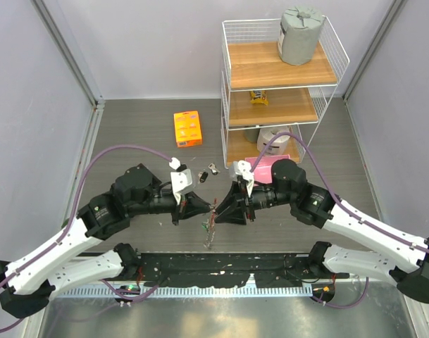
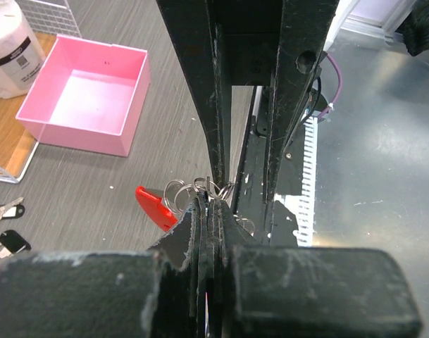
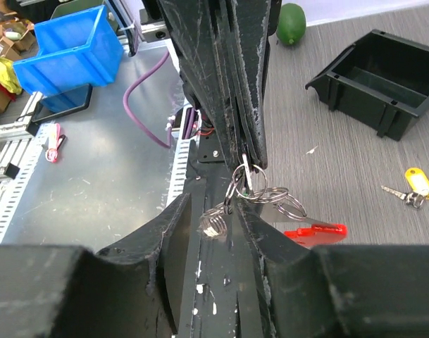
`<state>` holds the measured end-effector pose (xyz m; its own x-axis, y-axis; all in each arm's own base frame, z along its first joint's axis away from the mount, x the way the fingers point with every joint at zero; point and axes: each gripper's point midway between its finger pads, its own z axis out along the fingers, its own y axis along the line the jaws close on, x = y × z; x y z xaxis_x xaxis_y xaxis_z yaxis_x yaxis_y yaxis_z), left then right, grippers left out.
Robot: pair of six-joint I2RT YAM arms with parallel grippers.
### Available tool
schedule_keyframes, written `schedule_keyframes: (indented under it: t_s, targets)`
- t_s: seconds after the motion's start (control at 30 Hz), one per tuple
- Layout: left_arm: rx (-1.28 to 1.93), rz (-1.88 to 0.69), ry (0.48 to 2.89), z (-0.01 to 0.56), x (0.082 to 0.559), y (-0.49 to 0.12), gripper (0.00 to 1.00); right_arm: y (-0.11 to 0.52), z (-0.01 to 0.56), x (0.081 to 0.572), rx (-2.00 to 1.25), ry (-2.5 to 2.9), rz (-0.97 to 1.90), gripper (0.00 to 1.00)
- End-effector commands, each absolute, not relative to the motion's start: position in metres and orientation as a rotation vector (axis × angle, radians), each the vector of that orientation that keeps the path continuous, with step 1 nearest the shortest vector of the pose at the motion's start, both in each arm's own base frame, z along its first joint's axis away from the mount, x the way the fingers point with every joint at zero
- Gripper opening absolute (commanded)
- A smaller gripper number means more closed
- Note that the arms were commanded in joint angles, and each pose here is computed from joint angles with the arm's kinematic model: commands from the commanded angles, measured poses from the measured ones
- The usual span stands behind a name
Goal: Remove the keys from the keyring
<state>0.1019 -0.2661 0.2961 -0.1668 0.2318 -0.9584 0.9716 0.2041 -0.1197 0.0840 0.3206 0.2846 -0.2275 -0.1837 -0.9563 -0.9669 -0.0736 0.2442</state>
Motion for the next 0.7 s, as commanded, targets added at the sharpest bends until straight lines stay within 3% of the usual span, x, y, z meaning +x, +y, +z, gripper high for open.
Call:
schedule_keyframes:
  t_s: [0.0, 0.23, 0.3, 0.37, 0.4, 0.67]
  targets:
    - [1.145, -1.081, 1.44, 0.33, 0.098, -0.27, 0.0, 0.32, 0.308, 0.076, -1.294, 1.299, 1.385, 0.36]
    - [1.135, -1.127, 1.417, 0.338, 0.093, -0.272, 0.0, 0.32, 0.317, 0.077, -1.29, 1.218, 1.371, 0.35]
    - [1.135, -1.14, 1.419, 0.337, 0.093, -0.273, 0.0, 0.32, 0.319, 0.076, -1.289, 1.201, 1.372, 0.32]
    - [1.13, -1.147, 1.419, 0.338, 0.092, -0.274, 0.0, 0.321, 0.321, 0.077, -1.282, 1.193, 1.371, 0.21]
    - [1.13, -1.148, 1.414, 0.339, 0.092, -0.274, 0.0, 0.321, 0.321, 0.077, -1.282, 1.193, 1.371, 0.09]
    - [1.153, -1.076, 1.411, 0.331, 0.099, -0.271, 0.0, 0.325, 0.316, 0.069, -1.278, 1.316, 1.495, 0.05]
